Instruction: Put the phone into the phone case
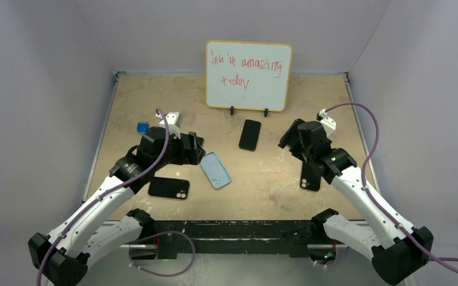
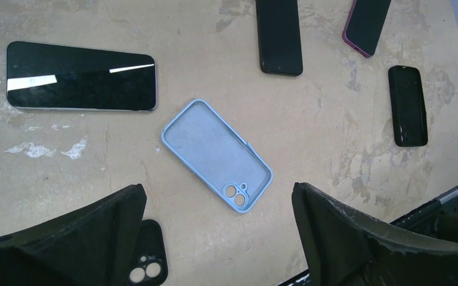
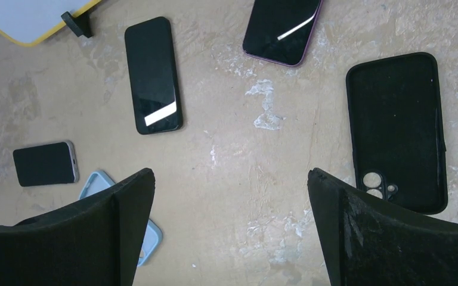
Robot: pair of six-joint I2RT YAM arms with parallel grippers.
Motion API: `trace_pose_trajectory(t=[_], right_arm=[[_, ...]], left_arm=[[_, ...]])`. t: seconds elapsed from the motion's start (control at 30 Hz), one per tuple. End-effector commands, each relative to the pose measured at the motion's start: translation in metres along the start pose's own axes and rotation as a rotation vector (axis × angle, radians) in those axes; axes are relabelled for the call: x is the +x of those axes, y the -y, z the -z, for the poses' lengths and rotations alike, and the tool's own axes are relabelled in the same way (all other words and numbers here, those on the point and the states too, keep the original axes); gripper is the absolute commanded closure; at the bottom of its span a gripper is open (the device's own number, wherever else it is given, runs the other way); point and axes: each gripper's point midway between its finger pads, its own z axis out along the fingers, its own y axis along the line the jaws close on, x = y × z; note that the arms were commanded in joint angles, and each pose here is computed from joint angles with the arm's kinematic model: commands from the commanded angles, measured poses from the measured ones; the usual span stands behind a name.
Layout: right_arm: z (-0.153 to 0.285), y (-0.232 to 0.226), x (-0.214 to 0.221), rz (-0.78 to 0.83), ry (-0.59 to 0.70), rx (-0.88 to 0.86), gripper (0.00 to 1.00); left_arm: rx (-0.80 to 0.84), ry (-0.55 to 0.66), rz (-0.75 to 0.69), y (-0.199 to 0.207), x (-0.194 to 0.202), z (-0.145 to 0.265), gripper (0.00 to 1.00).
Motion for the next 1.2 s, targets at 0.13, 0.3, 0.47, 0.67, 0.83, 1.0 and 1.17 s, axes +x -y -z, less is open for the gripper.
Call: trace_pose_trajectory(t=[0.13,0.3,0.47,0.67,0.83,1.0,1.17], right_arm=[[-0.003,0.004,-0.014,-0.048,0.082,0.032,0.01],[-0.017,-0.005,-0.031,-0.075,0.158,0.045,0.01],[-0.046,-0.017,-0.043,0.007,0.223,0.053,0.01],[-0.096,0.009,-0.052,0.008,0.220,0.297,0.01],[-0.142,0.028,-0.053,-0.031,0.135,0.392,0.02],[-0.179,0.034,-0.048,-0.043,0.059,0.405,0.03],[-0.197,0.044,-0.041,-0.054,0.009,0.477,0.03]], left_arm=[[0.002,0.071,-0.097,0.006,-0.031,0.018,0.00],[-0.026,0.095,-0.142,-0.002,-0.034,0.024,0.00],[-0.069,0.092,-0.158,-0.013,-0.028,0.023,0.00],[-0.102,0.083,-0.173,-0.021,-0.023,0.023,0.00],[-0.106,0.096,-0.172,-0.024,-0.022,0.026,0.00],[-0.116,0.104,-0.168,-0.026,-0.023,0.028,0.00],[-0.128,0.104,-0.165,-0.027,-0.023,0.028,0.01]])
